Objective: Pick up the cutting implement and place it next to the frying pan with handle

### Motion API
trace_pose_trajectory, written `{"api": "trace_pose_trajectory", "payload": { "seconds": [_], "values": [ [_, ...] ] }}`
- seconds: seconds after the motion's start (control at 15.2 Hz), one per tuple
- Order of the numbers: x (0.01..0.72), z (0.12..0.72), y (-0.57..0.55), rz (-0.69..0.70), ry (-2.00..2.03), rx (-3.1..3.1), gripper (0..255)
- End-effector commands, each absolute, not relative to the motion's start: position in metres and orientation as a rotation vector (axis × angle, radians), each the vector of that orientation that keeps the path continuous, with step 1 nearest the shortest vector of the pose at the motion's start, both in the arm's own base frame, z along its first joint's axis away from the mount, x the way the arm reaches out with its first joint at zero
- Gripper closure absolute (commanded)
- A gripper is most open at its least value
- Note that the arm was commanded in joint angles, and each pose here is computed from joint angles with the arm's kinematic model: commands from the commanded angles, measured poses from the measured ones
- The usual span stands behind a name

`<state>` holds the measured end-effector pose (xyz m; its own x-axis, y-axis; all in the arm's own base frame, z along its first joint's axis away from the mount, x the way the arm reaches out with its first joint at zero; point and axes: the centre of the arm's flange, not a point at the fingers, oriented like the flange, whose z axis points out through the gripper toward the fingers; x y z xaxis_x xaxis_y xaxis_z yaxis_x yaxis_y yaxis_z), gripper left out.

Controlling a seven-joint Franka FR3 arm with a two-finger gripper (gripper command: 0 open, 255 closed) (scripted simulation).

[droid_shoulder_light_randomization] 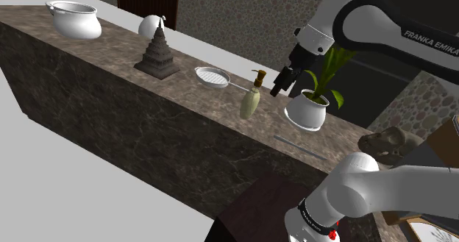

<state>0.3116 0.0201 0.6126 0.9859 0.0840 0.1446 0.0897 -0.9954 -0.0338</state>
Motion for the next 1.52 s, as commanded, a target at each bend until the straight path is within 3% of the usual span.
{"api": "trace_pose_trajectory", "payload": {
  "seconds": [0.0,1.45],
  "values": [
    [0.312,0.613,0.020,-0.222,-0.135,-3.090,0],
    [0.213,0.412,-0.169,-0.201,-0.569,-3.020,0]
  ]
}}
